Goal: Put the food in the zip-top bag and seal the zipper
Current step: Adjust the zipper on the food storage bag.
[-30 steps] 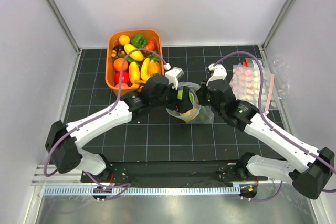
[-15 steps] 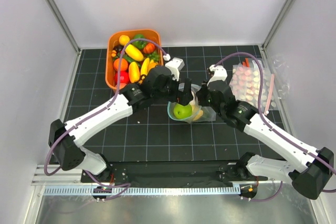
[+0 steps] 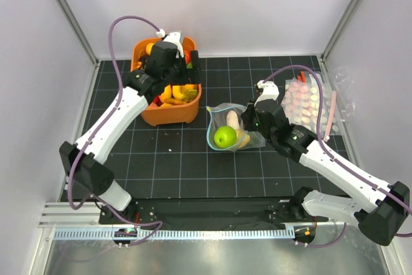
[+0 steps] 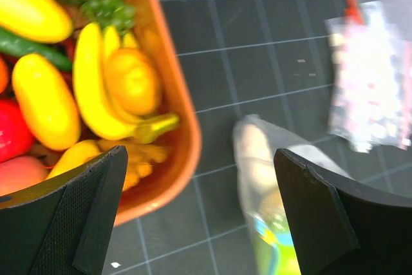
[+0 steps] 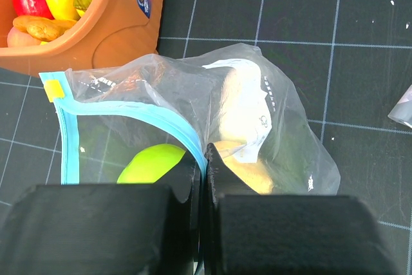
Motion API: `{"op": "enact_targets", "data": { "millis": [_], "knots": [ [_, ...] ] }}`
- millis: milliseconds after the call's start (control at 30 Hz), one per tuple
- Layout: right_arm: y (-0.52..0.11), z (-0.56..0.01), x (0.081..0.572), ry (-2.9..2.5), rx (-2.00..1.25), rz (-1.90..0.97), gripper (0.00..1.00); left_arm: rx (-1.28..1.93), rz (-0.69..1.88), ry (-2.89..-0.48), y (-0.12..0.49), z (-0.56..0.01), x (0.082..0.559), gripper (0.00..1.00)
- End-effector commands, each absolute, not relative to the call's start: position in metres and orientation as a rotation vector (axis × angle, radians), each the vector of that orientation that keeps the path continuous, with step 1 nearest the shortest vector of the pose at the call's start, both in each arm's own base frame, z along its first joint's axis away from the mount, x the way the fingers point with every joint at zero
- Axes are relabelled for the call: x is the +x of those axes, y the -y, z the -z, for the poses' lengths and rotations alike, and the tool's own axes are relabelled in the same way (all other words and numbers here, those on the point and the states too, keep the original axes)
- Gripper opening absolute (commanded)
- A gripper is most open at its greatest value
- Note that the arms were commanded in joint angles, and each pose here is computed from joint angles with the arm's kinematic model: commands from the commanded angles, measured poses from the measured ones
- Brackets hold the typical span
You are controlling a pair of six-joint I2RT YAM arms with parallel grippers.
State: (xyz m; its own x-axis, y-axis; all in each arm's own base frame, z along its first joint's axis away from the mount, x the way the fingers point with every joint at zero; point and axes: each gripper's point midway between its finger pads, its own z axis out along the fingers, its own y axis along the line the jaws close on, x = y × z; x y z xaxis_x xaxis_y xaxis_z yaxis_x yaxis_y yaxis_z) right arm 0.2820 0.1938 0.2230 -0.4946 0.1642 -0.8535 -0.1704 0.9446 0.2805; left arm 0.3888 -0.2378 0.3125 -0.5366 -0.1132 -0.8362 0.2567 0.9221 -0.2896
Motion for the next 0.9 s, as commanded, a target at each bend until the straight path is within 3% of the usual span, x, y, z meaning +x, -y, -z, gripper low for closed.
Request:
{"op": "enact_targets", "data": {
  "millis": [0,233,500,867],
  "knots": [
    [-0.193,-0.248,0.289,-1.960,0.049,-0.440,0.01,0.112,0.457,-2.184,0.235,-0.285,0.395,1.00],
    [-0.193,-0.247,0.290,-1.967,0.037,-0.426,0.01,0.050,0.648,-2.238,0.254,-0.260,0.357,1.00],
    [-0.193,-0.242,0.292,-1.978,0.028,-0.410,0.01,-0.016,0.840,-1.928,0.251,-0.276,0.328,1.00],
    [-0.189,-0.248,0.289,-1.941,0.017,-0.415,0.01,-0.057,0.677,-1.919,0.221,-0.254,0.327,1.00]
  ]
}}
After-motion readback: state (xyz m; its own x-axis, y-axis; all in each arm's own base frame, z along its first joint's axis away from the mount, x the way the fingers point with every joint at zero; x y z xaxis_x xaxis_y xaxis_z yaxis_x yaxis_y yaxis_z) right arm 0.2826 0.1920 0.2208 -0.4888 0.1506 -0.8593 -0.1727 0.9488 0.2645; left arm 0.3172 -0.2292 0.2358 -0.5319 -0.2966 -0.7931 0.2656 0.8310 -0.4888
